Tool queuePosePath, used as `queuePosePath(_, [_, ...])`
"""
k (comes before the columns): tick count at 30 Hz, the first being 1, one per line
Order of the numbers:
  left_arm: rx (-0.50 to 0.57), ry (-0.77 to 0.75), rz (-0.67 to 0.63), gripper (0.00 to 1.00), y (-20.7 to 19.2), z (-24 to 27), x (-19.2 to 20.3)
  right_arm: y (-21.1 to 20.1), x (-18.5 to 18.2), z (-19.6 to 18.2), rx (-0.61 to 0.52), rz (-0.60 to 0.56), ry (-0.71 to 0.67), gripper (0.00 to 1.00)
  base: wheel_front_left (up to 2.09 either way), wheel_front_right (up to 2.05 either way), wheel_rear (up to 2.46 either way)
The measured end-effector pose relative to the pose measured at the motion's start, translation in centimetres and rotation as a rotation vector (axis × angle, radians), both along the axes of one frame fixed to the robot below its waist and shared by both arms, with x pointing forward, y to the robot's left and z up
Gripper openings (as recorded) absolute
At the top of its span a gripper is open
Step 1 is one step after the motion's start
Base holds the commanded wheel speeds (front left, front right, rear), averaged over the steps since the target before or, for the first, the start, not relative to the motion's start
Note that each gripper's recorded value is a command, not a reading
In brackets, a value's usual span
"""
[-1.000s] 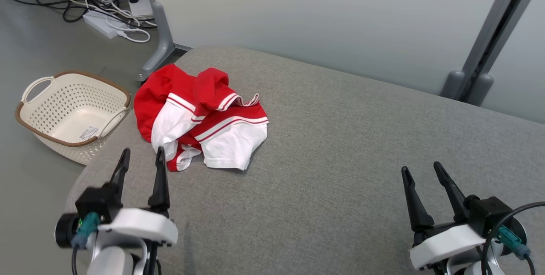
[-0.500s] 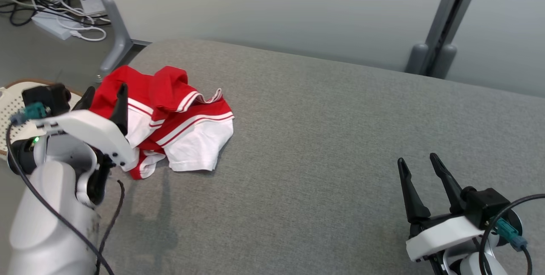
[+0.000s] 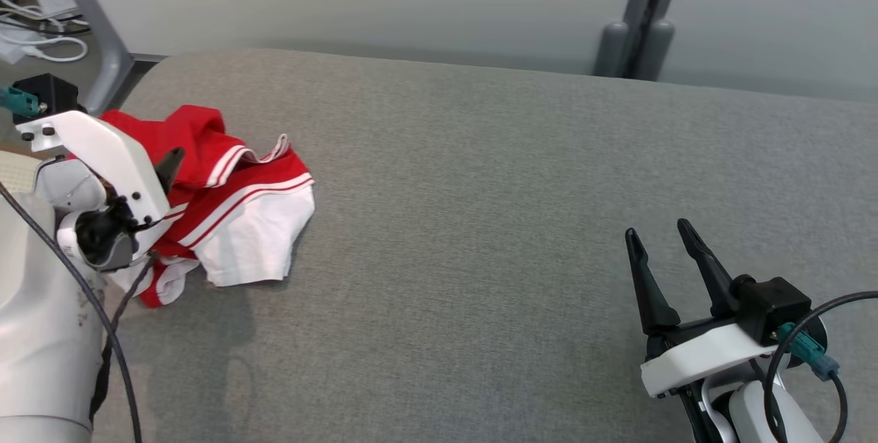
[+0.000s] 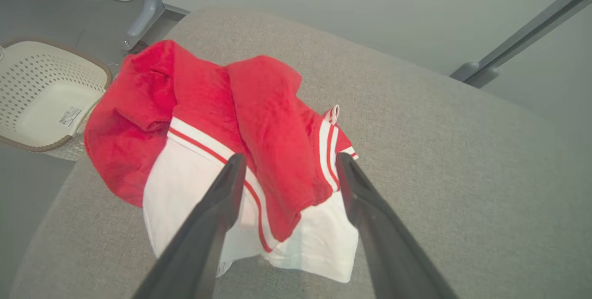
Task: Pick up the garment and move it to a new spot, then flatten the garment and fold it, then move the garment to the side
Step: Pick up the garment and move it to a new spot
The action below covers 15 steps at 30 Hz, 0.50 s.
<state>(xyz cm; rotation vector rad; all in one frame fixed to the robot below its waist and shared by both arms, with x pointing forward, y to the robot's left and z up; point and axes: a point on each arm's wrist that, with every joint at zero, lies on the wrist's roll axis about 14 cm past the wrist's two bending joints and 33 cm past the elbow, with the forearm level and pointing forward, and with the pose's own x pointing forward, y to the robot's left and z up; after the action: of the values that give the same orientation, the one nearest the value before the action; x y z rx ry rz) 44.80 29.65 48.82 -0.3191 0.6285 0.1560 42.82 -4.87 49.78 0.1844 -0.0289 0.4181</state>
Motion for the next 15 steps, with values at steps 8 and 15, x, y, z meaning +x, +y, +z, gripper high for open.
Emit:
queuePosePath(8, [-0.061,0.234,-0.056,1.00,-1.6,-3.9,-0.2,-2.6,0.3,-0.4,0.002,-0.070,0.013,1.00,0.00,0.00,0.00])
queuePosePath(15, [-0.057,0.261,-0.056,0.44,-1.4,-4.6,0.1,-3.4,0.4,-0.7,0.000,-0.092,0.020,1.00,0.00,0.00,0.00])
